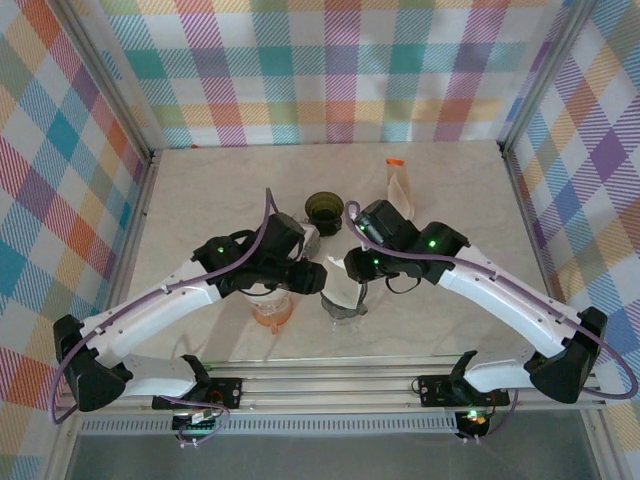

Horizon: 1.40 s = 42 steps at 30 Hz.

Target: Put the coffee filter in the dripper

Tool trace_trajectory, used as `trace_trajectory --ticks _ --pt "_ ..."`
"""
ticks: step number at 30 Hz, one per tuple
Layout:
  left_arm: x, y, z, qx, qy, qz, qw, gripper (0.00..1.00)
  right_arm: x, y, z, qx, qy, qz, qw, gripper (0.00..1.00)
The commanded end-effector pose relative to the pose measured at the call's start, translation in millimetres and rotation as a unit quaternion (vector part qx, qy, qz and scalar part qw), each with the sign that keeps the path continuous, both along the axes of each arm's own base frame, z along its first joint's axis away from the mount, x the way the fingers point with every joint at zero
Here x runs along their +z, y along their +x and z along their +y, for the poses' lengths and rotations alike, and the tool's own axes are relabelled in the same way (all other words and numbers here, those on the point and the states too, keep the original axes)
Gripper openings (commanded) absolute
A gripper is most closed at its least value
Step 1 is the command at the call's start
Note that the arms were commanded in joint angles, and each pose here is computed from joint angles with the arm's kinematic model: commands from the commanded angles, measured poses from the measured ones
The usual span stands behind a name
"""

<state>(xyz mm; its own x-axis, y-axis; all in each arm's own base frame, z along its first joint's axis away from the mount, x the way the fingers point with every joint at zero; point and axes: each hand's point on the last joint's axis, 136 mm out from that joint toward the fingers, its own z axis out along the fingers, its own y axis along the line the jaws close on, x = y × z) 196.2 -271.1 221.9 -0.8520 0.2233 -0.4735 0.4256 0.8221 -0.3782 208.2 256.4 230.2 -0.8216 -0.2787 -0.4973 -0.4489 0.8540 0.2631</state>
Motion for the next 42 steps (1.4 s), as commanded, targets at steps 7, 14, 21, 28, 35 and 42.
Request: trace_trajectory --ticks 7,14,21,28,35,42 --pt "-1.1 -0.1 -9.4 -0.003 -0.002 0.005 1.000 0.39 -10.4 -1.1 3.1 0.003 -0.015 0.001 1.000 0.08" --pt "-7.8 1.3 -11.2 -0.003 0.005 0.011 1.000 0.36 -18.7 -1.9 1.5 0.004 -0.042 -0.004 0.999 0.04" --pt "-13.3 0.8 -14.2 -0.002 0.005 0.021 1.000 0.38 -25.7 -1.3 -6.9 -0.002 -0.075 -0.013 0.997 0.01" --pt "-8.3 0.9 -15.8 -0.003 0.001 0.017 1.000 0.35 -26.0 -1.8 -12.3 -0.004 -0.089 -0.018 0.996 0.00" --pt "-12.6 1.6 -16.1 -0.001 0.008 0.020 1.000 0.28 -35.3 -2.2 -14.4 -0.006 -0.108 -0.019 0.994 0.00" --pt "-18.8 0.1 -19.3 -0.008 0.017 0.027 0.999 0.17 -38.8 -2.9 -14.3 -0.007 -0.110 -0.017 0.994 0.03"
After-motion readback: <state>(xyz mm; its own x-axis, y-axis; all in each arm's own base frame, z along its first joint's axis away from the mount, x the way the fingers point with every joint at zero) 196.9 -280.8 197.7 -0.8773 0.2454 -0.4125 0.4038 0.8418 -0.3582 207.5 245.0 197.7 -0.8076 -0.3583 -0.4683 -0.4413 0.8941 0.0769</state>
